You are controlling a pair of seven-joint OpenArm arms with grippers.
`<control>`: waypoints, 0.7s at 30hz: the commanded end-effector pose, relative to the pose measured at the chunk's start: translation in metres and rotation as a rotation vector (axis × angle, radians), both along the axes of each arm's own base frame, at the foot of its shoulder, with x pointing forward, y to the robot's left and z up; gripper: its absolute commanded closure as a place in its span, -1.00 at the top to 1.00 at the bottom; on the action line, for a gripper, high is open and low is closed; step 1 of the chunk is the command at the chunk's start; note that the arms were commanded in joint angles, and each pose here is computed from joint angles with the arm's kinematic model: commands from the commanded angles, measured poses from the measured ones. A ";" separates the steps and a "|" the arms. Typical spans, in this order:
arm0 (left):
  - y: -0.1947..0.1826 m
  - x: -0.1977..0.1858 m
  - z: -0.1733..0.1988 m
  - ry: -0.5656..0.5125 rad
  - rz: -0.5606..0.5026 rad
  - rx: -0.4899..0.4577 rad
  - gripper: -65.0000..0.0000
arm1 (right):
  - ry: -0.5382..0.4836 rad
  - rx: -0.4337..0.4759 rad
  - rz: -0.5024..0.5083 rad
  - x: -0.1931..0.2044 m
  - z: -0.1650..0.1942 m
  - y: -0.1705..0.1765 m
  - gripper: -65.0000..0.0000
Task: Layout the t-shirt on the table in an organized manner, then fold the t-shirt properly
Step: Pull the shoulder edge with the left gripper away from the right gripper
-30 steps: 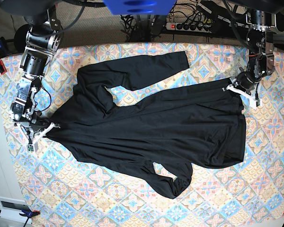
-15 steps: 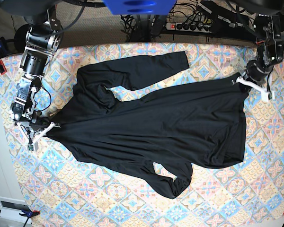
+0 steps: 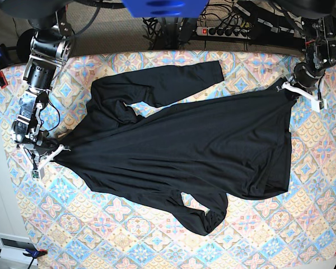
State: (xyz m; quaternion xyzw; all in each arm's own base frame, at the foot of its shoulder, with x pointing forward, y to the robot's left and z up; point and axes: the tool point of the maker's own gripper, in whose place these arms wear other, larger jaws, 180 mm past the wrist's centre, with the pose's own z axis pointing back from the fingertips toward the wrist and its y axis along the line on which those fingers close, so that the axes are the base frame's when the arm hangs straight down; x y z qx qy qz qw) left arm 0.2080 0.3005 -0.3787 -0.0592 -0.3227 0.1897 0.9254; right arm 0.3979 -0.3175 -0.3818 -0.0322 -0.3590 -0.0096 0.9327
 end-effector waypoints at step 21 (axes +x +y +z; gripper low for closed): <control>-0.005 -0.035 -0.017 0.098 -0.046 0.020 -1.00 | -0.060 -0.024 -0.014 0.012 0.023 -0.012 -1.00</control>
